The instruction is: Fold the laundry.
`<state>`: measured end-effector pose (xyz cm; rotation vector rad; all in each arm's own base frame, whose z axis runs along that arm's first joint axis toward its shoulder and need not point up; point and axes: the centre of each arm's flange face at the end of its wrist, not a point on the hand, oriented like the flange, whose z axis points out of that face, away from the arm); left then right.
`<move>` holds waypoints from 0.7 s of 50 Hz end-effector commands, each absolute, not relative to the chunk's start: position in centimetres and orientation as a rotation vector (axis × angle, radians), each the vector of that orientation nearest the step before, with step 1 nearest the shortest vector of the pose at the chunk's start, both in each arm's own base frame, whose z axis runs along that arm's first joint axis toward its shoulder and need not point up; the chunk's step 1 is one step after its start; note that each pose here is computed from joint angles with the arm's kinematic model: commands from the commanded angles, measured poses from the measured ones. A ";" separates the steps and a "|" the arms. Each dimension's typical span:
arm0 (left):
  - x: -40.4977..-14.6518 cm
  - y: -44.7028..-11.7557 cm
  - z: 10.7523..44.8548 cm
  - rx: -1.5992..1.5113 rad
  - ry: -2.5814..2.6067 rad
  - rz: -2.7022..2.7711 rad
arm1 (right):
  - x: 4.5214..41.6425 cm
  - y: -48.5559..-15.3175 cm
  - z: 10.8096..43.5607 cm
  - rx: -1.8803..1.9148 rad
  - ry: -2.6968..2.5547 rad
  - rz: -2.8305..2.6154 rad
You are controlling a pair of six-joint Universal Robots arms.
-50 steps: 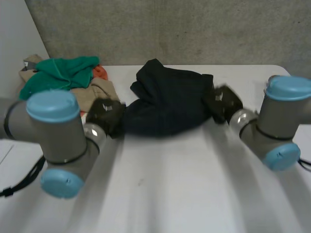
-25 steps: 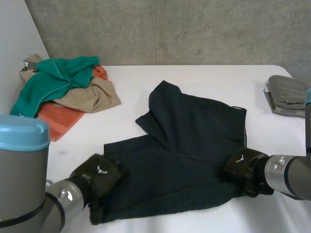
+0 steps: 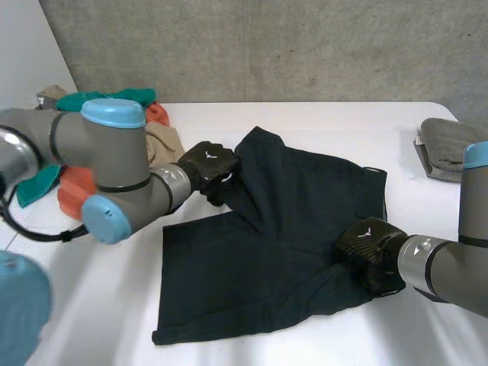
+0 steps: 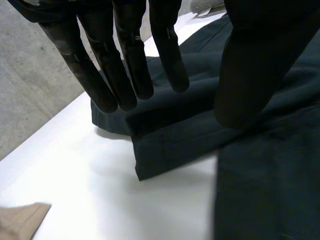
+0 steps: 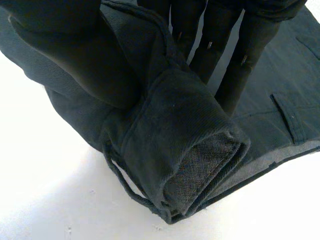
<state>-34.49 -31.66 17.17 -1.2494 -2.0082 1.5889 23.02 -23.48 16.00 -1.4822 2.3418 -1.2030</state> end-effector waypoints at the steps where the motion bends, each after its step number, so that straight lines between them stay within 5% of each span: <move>1: -35.5 -34.8 14.2 -1.343 -1.953 1.633 | 23.2 -23.4 15.6 -1.460 2.340 -1.219; 35: -36.8 -37.3 9.8 -1.445 -1.883 1.767 | 22.9 -24.0 15.7 -1.424 2.348 -1.251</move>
